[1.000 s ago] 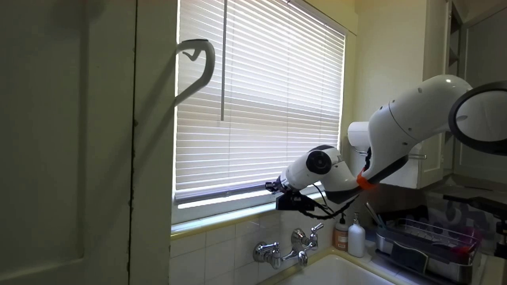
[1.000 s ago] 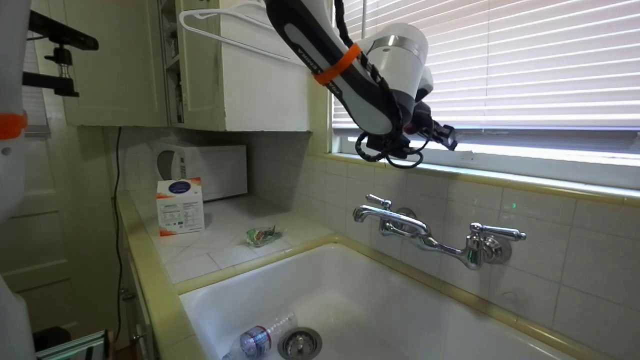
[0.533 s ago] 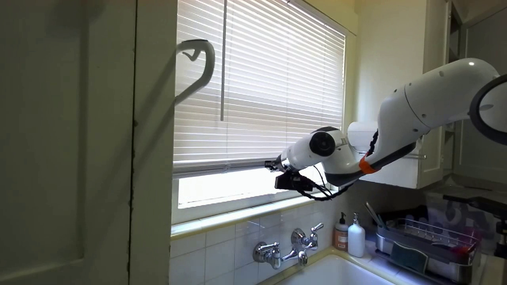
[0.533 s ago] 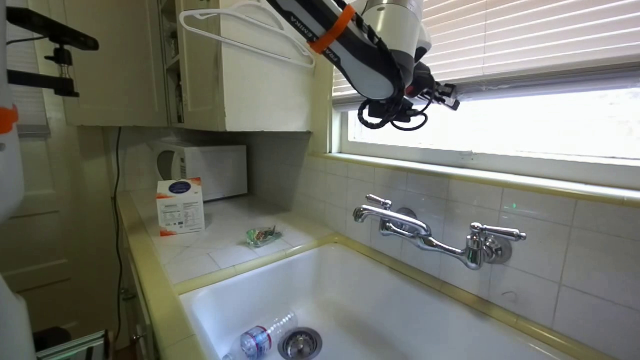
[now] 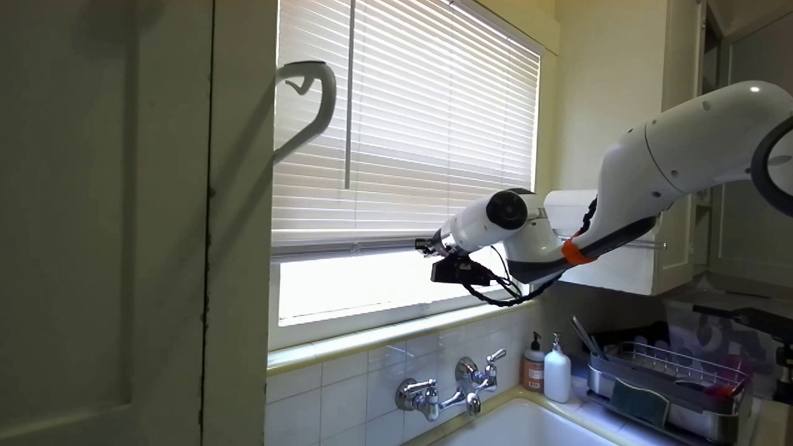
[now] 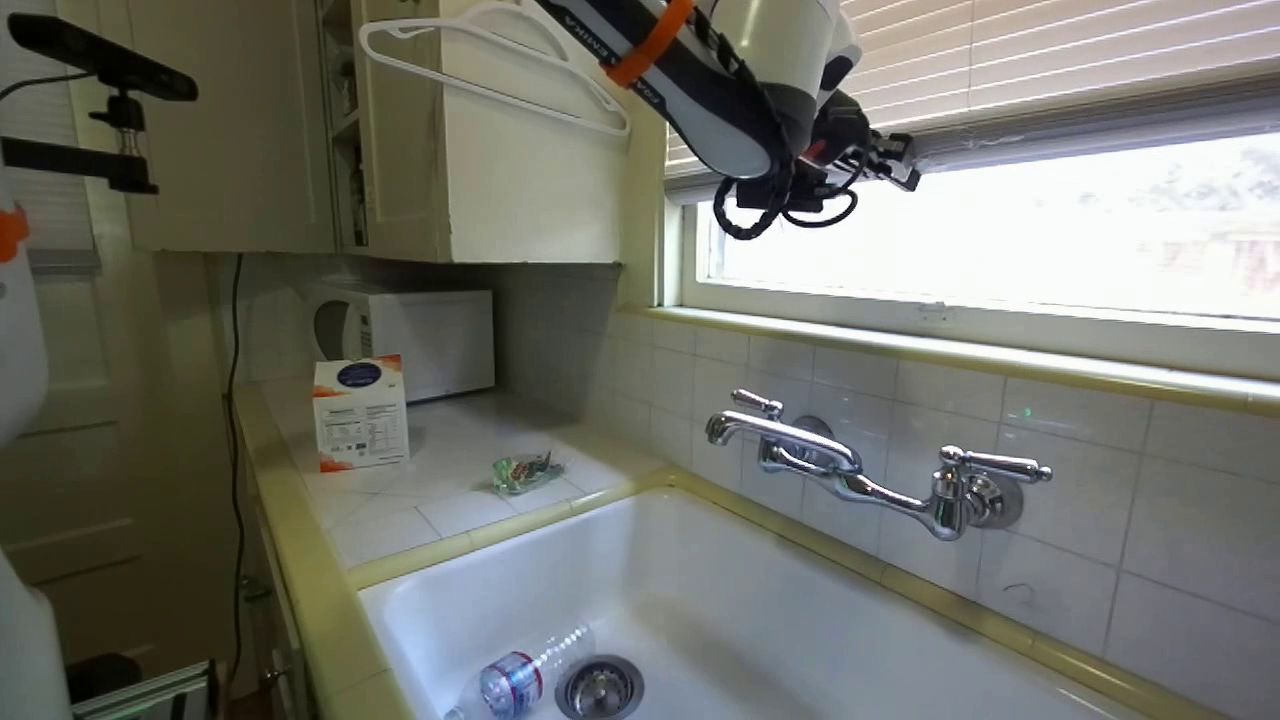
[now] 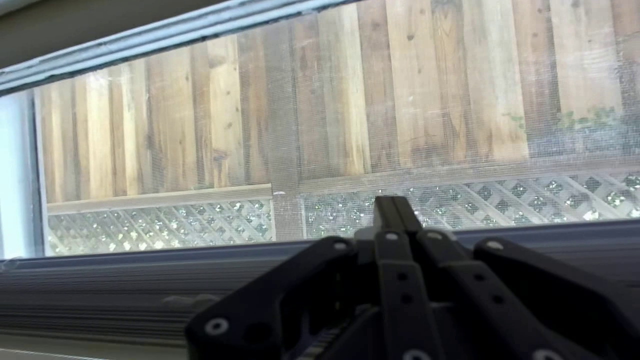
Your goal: Open the blinds.
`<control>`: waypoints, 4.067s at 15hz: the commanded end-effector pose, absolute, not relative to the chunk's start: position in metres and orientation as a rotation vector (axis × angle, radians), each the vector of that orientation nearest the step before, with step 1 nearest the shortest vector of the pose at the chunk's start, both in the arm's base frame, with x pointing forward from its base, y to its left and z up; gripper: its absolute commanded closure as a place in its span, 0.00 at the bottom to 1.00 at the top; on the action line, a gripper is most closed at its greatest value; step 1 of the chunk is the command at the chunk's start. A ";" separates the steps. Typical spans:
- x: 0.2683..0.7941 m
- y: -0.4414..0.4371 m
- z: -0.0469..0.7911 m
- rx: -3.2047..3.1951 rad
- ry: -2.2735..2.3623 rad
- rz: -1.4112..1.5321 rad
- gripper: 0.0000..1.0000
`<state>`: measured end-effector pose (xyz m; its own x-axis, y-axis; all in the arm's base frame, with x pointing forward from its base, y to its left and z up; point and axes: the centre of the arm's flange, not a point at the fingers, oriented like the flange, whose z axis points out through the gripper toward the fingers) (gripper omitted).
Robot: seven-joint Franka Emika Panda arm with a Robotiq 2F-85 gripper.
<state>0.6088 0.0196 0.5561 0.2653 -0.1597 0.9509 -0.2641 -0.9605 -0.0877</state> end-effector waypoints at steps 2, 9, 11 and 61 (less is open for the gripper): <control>0.603 0.030 0.611 2.389 -0.404 1.875 1.00; 0.611 0.029 0.642 2.383 -0.419 1.897 1.00; 0.614 0.030 0.651 2.380 -0.421 1.905 1.00; 0.591 0.008 0.644 2.877 -0.271 1.053 1.00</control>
<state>0.6191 0.0223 0.6267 0.6471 -0.1477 0.7480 -0.2207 -0.9753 -0.0016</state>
